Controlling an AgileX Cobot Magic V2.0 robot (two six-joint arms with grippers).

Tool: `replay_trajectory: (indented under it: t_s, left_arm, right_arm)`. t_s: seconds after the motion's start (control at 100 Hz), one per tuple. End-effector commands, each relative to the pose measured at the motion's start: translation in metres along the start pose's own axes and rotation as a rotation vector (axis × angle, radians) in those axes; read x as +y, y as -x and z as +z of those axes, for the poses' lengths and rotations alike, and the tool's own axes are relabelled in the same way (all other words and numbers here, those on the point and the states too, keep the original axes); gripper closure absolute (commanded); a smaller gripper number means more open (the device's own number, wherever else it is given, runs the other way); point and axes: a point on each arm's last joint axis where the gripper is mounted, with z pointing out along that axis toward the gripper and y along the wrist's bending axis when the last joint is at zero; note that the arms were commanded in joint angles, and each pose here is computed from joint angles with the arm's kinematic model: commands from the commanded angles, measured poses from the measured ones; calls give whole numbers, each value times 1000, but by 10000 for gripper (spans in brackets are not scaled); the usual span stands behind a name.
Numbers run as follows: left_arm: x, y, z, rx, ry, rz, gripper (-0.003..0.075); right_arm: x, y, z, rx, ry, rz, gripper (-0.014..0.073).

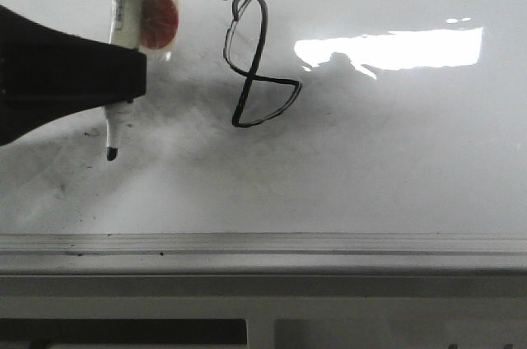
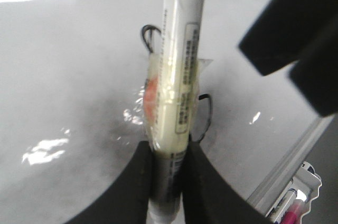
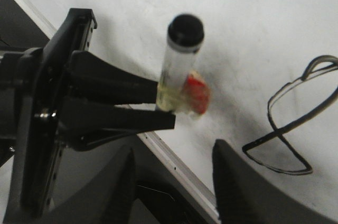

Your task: Write number 8 on whiteboard

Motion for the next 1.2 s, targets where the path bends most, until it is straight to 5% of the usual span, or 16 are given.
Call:
replay_trajectory:
  t_s: [0.0,0.24,0.69,0.8,0.98,1.19]
  left_arm:
    - [2,13,2,-53,33,-133,741]
    - [6,10,7,114,129,-306,741]
    - [8,11,7,105,159,-381,734]
    - [8,11,7,105,159,-381,630]
    - [8,11,7,103,161,-411,325]
    - [5,19,0,65,140,-418,291]
  right_arm:
    - [3,13,-23,-117,22,-19,306]
    - [2,11,-24,-99,15,-20,306]
    - [1,10,-24,-84,10,-20,307]
    - [1,9,-24,-73,7,-20,307]
    - [1,9,-26,-75,7,-18,322]
    - [-2,12,-43,-147,-15,-62,526]
